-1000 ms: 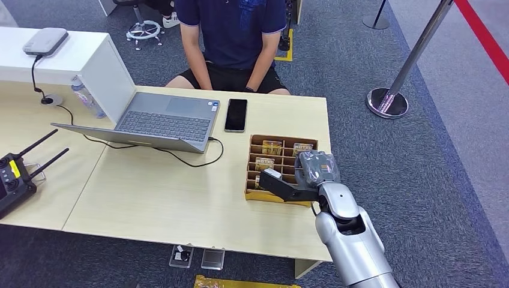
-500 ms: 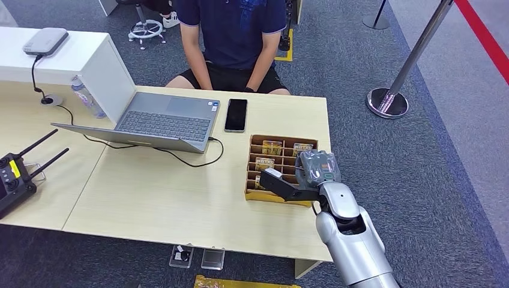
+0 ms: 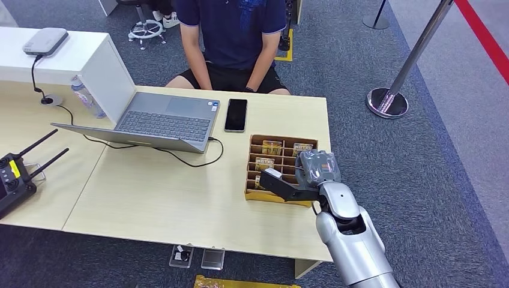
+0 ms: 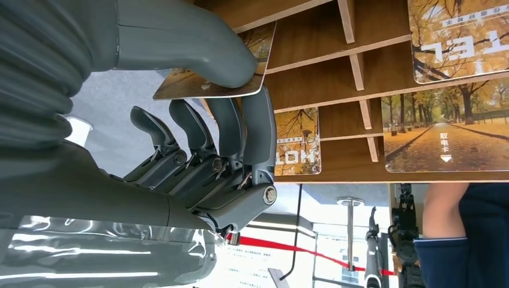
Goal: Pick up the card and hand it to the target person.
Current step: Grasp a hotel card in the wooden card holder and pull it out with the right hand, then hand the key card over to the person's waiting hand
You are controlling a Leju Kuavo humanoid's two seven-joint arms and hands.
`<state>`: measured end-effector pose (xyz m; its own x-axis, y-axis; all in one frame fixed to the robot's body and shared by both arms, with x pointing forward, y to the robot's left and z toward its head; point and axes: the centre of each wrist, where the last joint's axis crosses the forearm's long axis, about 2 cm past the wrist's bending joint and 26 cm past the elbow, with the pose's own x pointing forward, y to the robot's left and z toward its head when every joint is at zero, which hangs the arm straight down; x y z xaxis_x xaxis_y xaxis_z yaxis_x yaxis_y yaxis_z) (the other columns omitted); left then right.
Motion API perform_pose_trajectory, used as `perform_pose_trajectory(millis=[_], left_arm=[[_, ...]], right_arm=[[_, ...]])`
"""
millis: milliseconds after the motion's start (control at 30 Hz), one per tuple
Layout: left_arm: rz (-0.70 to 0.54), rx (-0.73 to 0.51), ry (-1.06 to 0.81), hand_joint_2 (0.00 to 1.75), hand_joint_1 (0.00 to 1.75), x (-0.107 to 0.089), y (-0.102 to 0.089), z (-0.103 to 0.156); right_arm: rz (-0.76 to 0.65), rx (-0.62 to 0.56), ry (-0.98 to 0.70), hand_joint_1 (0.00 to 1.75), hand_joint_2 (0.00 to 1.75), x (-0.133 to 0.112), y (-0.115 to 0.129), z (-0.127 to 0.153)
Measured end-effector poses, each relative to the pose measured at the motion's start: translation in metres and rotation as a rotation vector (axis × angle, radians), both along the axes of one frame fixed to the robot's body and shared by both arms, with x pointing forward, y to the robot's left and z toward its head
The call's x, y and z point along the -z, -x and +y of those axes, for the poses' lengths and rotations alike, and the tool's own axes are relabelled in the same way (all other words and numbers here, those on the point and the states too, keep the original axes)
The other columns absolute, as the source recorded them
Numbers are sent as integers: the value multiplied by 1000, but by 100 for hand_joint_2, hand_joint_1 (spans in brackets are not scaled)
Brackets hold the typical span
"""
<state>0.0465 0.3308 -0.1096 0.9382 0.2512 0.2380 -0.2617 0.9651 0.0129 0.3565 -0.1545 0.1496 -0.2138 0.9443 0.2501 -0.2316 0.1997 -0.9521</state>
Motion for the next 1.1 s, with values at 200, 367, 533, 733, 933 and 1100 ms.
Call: perform_pose_trajectory(millis=[200, 367, 533, 733, 933, 1100], left_arm=[[14, -15, -10, 175, 0, 0, 1, 3], [19, -28, -15, 175, 0, 0, 4, 5], [20, -43, -17, 175, 0, 0, 6, 5], [16, -46, -18, 175, 0, 0, 7, 5], [8, -27, -14, 175, 0, 0, 5, 4], [1, -11, -13, 175, 0, 0, 2, 4]], right_arm=[[-19, -30, -62, 154, 175, -13, 0, -2], [-97, -44, -130, 154, 175, -36, 5, -9], [-215, -54, -187, 154, 175, -67, 14, -16], [-419, -59, -263, 154, 175, -109, 25, -27], [-605, -104, -305, 154, 175, -134, 21, -32], [-816, -165, -342, 154, 175, -149, 8, -25]])
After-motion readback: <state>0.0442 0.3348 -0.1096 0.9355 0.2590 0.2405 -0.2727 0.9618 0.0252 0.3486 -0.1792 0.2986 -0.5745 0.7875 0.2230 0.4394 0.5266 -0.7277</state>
